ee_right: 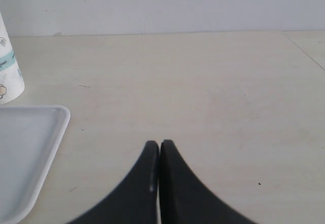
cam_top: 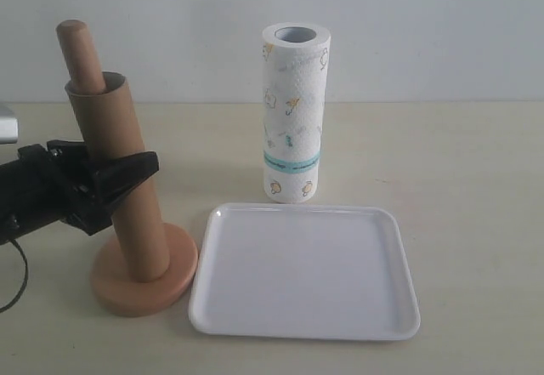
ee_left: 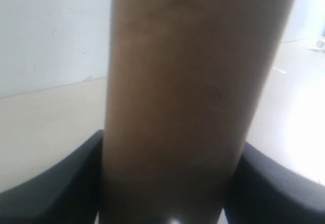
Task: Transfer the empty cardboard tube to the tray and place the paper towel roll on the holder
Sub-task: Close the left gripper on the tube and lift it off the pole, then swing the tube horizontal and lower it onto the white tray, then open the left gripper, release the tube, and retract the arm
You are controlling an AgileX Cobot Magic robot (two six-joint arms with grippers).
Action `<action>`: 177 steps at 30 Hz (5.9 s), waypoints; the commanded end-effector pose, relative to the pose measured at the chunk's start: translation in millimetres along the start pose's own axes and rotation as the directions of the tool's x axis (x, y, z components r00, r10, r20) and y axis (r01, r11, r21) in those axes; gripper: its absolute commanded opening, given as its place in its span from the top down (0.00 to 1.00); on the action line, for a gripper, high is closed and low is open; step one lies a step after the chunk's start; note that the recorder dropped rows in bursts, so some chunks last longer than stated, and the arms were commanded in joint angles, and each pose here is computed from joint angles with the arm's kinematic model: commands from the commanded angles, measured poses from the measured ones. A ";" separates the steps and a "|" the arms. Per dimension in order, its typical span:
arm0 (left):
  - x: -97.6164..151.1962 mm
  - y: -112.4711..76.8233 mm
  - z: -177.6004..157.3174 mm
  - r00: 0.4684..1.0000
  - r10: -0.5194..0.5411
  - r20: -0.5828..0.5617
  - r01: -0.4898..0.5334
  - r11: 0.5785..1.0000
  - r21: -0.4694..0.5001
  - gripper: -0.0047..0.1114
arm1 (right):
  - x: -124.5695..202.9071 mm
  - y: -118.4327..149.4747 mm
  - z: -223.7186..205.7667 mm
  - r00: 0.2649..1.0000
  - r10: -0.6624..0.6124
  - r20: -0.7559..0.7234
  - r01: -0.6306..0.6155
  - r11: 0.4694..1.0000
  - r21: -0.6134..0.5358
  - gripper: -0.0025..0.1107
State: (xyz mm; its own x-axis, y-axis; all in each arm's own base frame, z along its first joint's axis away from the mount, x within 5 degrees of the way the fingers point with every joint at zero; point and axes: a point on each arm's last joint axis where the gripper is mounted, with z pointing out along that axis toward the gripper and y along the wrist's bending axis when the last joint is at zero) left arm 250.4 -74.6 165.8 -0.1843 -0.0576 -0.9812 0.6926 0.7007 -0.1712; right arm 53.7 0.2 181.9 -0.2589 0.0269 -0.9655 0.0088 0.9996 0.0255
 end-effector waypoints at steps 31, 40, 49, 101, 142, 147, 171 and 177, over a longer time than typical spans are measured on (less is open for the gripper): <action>-297.7 -120.0 -93.2 0.921 0.273 0.278 -0.302 0.951 0.067 0.92 | -1.2 0.0 -0.3 1.000 -0.005 0.016 0.005 1.000 -0.001 0.98; -274.6 -145.0 -75.0 0.971 0.199 0.130 -0.230 0.925 0.303 0.92 | -1.2 0.0 -0.3 1.000 -0.005 0.016 0.005 1.000 -0.001 0.98; -207.7 -173.5 13.4 0.984 0.163 -0.077 -0.110 0.880 0.462 0.92 | -1.2 0.0 -0.3 1.000 -0.005 0.016 0.005 1.000 -0.001 0.98; -10.4 -207.7 206.8 0.140 0.706 -0.694 -0.425 0.676 0.602 0.92 | -1.2 0.0 -0.3 1.000 -0.005 0.016 0.005 1.000 -0.001 0.98; 34.2 -171.1 227.6 0.184 0.587 -0.788 -0.278 0.800 0.531 0.42 | -1.2 0.0 -0.3 1.000 -0.005 0.016 0.005 1.000 -0.001 0.98; 12.3 -175.5 231.4 0.183 0.586 -0.789 -0.276 0.801 0.531 0.42 | -1.2 0.0 -0.3 1.000 -0.005 0.016 0.005 1.000 -0.001 0.98; -199.3 -210.0 129.0 0.493 0.527 -0.692 -0.308 0.850 0.428 0.92 | -1.2 0.0 -0.3 1.000 -0.005 0.016 0.005 1.000 -0.001 0.98; -268.1 -202.7 61.6 0.611 0.509 -0.606 -0.441 0.855 0.274 0.92 | -1.2 0.0 -0.3 1.000 -0.005 0.016 0.005 1.000 -0.001 0.98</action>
State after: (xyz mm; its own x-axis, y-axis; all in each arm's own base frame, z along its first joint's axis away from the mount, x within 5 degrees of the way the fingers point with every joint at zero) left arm 214.8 -269.6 432.2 -0.1729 0.7880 -0.5909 0.9115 0.3554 0.2072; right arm 53.7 0.2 181.9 -0.2589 0.0269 -0.9655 0.0088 0.9996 0.0255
